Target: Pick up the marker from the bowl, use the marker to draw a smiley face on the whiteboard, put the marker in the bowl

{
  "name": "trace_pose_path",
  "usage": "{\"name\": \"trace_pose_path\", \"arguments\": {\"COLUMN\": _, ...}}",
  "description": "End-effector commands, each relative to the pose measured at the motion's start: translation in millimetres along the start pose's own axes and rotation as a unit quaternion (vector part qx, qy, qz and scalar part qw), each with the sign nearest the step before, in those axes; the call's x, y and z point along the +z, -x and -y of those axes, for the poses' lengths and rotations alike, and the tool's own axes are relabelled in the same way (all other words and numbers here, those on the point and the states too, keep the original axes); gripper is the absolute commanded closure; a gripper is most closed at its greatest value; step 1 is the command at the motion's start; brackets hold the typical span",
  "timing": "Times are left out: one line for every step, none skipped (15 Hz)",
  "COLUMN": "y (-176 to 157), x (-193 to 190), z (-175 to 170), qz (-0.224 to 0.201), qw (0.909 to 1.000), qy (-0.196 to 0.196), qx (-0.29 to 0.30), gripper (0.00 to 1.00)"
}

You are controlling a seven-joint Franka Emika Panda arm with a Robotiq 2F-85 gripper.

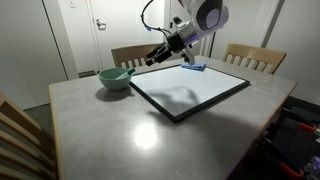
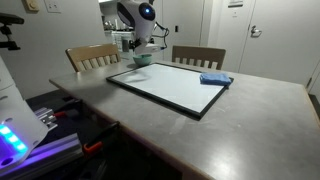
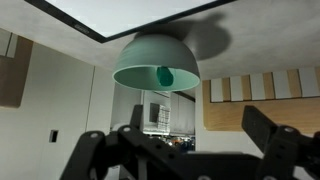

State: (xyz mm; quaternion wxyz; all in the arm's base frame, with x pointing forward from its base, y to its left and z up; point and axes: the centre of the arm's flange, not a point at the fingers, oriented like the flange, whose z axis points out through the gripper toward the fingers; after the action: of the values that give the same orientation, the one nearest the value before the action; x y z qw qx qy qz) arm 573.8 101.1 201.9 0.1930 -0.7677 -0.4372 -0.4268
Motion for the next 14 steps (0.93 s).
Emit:
{"name": "trace_pose_path", "arguments": {"y": 11.4, "x": 24.0, "z": -18.3, "qz": -0.007, "qw": 0.9999, "qy": 0.01, "qx": -0.006, "gripper": 0.0}}
{"name": "trace_pose_path", "arguments": {"y": 12.8, "x": 28.5, "z": -23.5, "qz": -0.006, "qw": 0.9999, "qy": 0.006, "qx": -0.008, "gripper": 0.0}}
{"name": "trace_pose_path", "arguments": {"y": 13.5, "x": 32.6, "z": -27.6, "qz": -0.004, "qw": 0.9999, "qy": 0.004, "qx": -0.01, "gripper": 0.0}}
{"name": "trace_pose_path", "arguments": {"y": 10.9, "x": 36.1, "z": -30.6, "qz": -0.005, "qw": 0.9999, "qy": 0.0, "qx": -0.013, "gripper": 0.0}}
{"name": "trace_pose_path", "arguments": {"y": 9.6, "x": 40.4, "z": -33.3, "qz": -0.006, "qw": 0.9998, "qy": -0.003, "qx": -0.017, "gripper": 0.0}}
{"name": "trace_pose_path", "arguments": {"y": 5.4, "x": 45.7, "z": -34.6, "qz": -0.009, "qw": 0.9997, "qy": -0.008, "qx": -0.023, "gripper": 0.0}}
{"name": "trace_pose_path", "arguments": {"y": 1.4, "x": 51.3, "z": -33.8, "qz": -0.01, "qw": 0.9995, "qy": -0.013, "qx": -0.028, "gripper": 0.0}}
{"name": "trace_pose_path", "arguments": {"y": -2.5, "x": 59.0, "z": -32.3, "qz": -0.011, "qw": 0.9991, "qy": -0.021, "qx": -0.034, "gripper": 0.0}}
{"name": "trace_pose_path", "arguments": {"y": -6.2, "x": 65.4, "z": -29.9, "qz": -0.011, "qw": 0.9988, "qy": -0.027, "qx": -0.04, "gripper": 0.0}}
{"name": "trace_pose_path", "arguments": {"y": -8.8, "x": 73.0, "z": -27.8, "qz": -0.01, "qw": 0.9984, "qy": -0.033, "qx": -0.044, "gripper": 0.0}}
{"name": "trace_pose_path", "arguments": {"y": -11.1, "x": 78.3, "z": -26.5, "qz": -0.011, "qw": 0.9981, "qy": -0.04, "qx": -0.046, "gripper": 0.0}}
{"name": "trace_pose_path", "arguments": {"y": -11.4, "x": 85.6, "z": -24.9, "qz": -0.009, "qw": 0.9977, "qy": -0.045, "qx": -0.05, "gripper": 0.0}}
{"name": "trace_pose_path", "arguments": {"y": -12.1, "x": 90.6, "z": -24.8, "qz": -0.007, "qw": 0.9975, "qy": -0.048, "qx": -0.051, "gripper": 0.0}}
{"name": "trace_pose_path", "arguments": {"y": -11.8, "x": 94.7, "z": -25.2, "qz": -0.004, "qw": 0.9973, "qy": -0.05, "qx": -0.054, "gripper": 0.0}}
